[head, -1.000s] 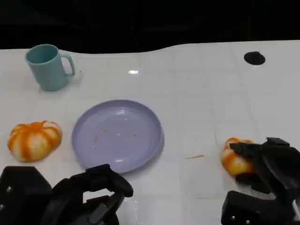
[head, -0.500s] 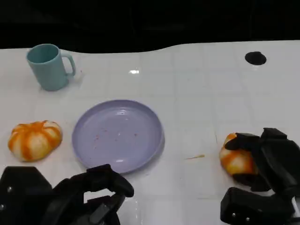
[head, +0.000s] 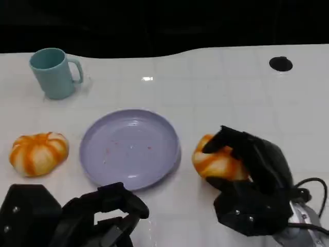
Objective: Grasp the bread from the table and place it into the plate.
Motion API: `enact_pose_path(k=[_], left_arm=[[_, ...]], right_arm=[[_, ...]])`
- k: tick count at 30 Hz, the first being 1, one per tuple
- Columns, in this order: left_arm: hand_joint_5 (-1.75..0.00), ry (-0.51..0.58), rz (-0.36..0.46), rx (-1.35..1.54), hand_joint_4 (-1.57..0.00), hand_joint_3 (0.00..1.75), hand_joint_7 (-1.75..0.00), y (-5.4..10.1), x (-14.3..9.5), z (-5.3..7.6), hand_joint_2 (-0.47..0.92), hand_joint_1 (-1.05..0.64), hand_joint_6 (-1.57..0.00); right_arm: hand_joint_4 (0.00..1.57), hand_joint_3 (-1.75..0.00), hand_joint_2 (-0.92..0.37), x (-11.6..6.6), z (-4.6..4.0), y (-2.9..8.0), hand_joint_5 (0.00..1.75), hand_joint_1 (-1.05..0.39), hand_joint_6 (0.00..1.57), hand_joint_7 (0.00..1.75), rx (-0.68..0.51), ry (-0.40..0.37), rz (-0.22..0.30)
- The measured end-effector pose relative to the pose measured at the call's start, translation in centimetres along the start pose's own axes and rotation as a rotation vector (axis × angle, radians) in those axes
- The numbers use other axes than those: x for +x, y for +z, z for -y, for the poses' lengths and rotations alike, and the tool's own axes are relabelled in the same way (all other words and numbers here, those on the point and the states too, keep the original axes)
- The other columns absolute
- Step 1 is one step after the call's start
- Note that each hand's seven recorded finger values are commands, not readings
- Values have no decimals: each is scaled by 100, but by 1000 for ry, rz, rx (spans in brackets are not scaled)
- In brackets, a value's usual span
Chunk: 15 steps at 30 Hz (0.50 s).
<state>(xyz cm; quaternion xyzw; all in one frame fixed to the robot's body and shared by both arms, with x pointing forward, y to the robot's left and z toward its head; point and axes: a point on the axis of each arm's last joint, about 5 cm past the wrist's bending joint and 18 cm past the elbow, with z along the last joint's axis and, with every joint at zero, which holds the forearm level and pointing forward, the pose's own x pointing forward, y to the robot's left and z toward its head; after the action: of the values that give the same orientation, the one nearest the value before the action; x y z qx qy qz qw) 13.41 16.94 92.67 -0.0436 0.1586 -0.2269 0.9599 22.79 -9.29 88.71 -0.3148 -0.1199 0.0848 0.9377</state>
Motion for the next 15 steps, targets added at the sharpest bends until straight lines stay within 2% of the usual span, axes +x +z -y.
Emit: enact_pose_path(k=[6, 15], left_arm=[[-175, -3, 0, -3, -64, 57, -143, -4, -4, 13, 92, -34, -59], [-175, -11, 3, 0, -65, 58, -144, -1, -5, 34, 92, -34, -60]], right_arm=[[91, -131, -36, 173, -39, 186, 175, -13, 73, 155, 42, 25, 61], [90, -127, -37, 345, -224, 367, 175, -12, 74, 153, 67, 122, 87]])
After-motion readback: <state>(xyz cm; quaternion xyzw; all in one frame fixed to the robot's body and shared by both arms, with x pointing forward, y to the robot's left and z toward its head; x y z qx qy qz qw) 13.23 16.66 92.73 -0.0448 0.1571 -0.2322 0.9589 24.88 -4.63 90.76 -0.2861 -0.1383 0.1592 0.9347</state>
